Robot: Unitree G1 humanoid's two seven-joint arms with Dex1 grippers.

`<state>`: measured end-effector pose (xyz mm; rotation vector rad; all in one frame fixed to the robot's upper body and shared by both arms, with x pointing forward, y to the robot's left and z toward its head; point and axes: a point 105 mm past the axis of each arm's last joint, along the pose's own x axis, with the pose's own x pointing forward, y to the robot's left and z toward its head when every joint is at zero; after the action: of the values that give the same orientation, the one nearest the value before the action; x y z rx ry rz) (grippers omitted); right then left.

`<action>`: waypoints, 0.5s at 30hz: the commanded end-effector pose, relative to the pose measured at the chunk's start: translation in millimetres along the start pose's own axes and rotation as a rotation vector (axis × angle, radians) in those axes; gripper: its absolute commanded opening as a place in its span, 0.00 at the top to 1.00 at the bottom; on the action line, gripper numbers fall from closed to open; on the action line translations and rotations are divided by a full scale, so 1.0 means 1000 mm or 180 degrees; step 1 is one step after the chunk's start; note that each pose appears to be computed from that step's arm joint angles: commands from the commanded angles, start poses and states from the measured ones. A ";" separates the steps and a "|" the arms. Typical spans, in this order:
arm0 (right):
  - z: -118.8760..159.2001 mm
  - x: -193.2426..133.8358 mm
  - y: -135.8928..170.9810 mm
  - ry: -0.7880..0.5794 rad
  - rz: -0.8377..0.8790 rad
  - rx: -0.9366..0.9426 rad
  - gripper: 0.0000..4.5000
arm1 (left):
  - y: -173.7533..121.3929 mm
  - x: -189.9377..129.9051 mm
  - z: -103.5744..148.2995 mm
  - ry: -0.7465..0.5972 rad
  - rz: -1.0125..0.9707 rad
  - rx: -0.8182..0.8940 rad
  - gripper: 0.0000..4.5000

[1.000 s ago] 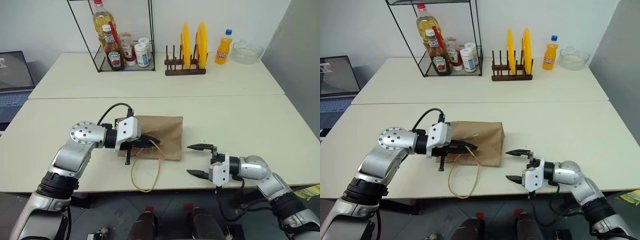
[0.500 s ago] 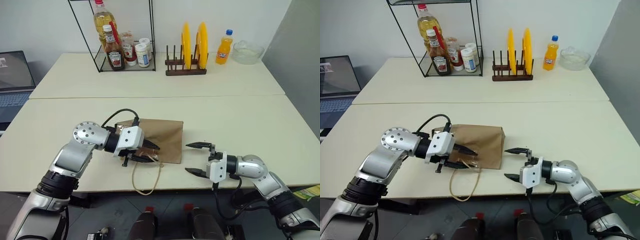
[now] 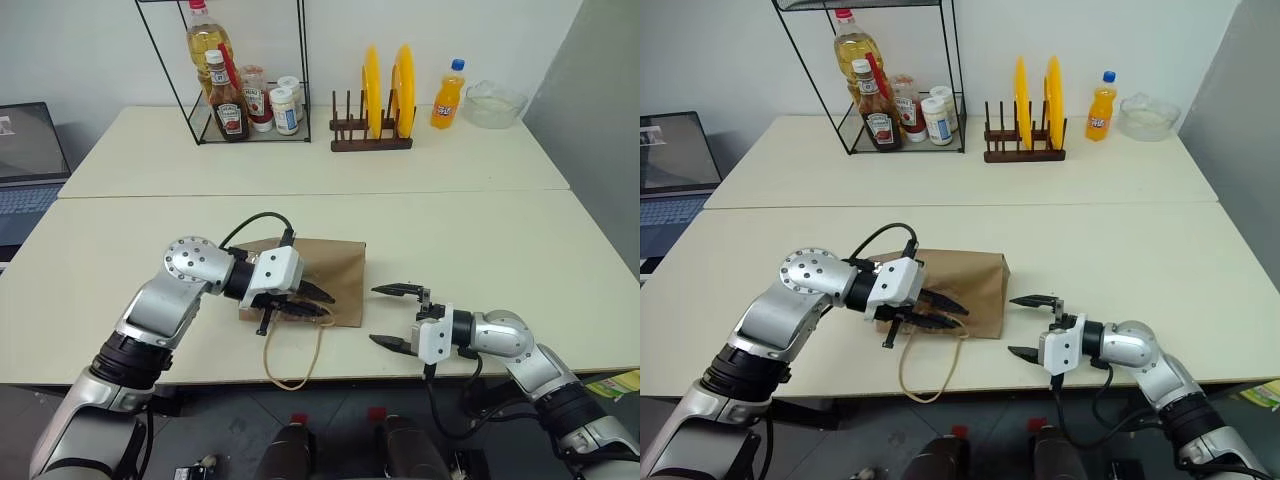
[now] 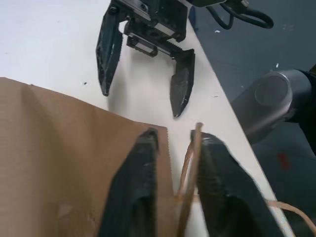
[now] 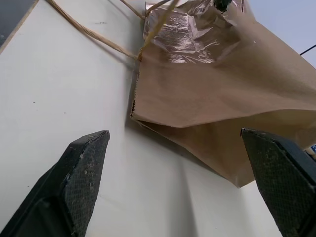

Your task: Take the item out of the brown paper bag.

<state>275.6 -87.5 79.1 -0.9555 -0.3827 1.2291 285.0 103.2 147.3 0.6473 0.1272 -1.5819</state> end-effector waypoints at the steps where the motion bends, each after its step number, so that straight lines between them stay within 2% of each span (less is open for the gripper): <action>1: 0.005 0.002 0.002 -0.0058 0.0078 -0.0061 0.00 | 0.018 -0.009 0.006 -0.0045 0.0251 -0.0026 1.00; 6: 0.020 0.006 0.012 -0.0334 0.0341 -0.0425 0.00 | 0.039 -0.016 0.007 -0.0192 0.0553 -0.0488 1.00; 15: 0.043 0.028 0.021 -0.0867 0.0520 -0.1476 0.00 | 0.075 -0.024 0.015 -0.0692 0.1122 -0.1152 1.00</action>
<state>246.4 -48.8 81.3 -1.2008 -0.7765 1.4385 345.0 105.3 174.9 0.2241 0.1874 -1.2705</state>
